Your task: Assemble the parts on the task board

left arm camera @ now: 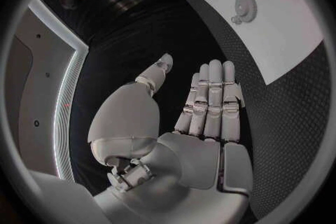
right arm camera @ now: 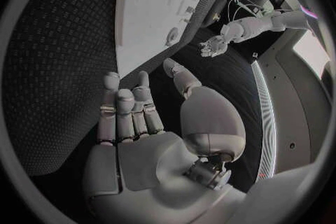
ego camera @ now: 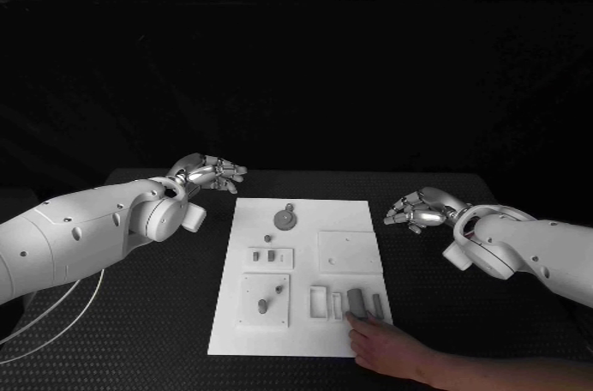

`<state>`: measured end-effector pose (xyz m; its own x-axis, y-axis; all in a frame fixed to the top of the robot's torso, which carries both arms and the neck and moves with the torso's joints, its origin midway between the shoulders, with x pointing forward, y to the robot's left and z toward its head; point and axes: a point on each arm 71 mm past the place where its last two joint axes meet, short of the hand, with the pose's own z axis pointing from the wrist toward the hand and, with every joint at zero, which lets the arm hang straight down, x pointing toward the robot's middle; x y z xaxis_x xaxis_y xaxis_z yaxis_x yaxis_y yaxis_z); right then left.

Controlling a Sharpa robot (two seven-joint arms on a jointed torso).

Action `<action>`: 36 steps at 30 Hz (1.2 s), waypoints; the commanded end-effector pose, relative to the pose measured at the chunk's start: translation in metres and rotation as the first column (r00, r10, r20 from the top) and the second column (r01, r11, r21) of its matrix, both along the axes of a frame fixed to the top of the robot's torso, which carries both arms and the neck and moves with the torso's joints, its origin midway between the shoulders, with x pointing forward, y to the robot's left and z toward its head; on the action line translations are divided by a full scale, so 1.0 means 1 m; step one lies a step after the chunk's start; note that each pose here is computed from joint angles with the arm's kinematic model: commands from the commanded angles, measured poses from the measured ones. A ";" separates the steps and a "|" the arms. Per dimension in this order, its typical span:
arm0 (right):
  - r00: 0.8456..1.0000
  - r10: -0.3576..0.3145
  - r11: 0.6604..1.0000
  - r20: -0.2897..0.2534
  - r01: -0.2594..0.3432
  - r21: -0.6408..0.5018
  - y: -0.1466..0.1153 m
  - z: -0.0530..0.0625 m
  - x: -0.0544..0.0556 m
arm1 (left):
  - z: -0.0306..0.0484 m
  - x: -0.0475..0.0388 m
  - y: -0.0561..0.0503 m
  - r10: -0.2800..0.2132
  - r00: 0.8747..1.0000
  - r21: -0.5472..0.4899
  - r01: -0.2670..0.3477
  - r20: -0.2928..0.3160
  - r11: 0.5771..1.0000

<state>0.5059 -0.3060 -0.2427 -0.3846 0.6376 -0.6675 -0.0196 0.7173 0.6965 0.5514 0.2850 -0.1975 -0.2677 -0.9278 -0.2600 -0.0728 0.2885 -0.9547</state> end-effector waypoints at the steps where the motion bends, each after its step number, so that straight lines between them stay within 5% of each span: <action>1: 1.000 0.015 1.000 -0.005 -0.015 -0.001 0.002 0.000 -0.001 | 0.0015 0.0000 -0.001 -0.006 1.000 -0.011 0.007 0.010 1.000; 26: 1.000 0.022 0.999 -0.018 -0.022 -0.023 0.005 -0.002 -0.002 | 0.0014 -0.0001 -0.001 -0.007 1.000 -0.011 0.007 0.008 1.000; 36: 0.993 0.045 0.997 -0.108 -0.052 -0.063 0.028 -0.005 -0.020 | 0.0014 -0.0004 -0.001 -0.008 1.000 -0.011 0.008 0.008 1.000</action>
<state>0.4894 -0.2799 -0.2444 -0.4509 0.6038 -0.6573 -0.0156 0.7310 0.6822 0.5511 0.2857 -0.1974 -0.2672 -0.9280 -0.2597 -0.0734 0.2884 -0.9547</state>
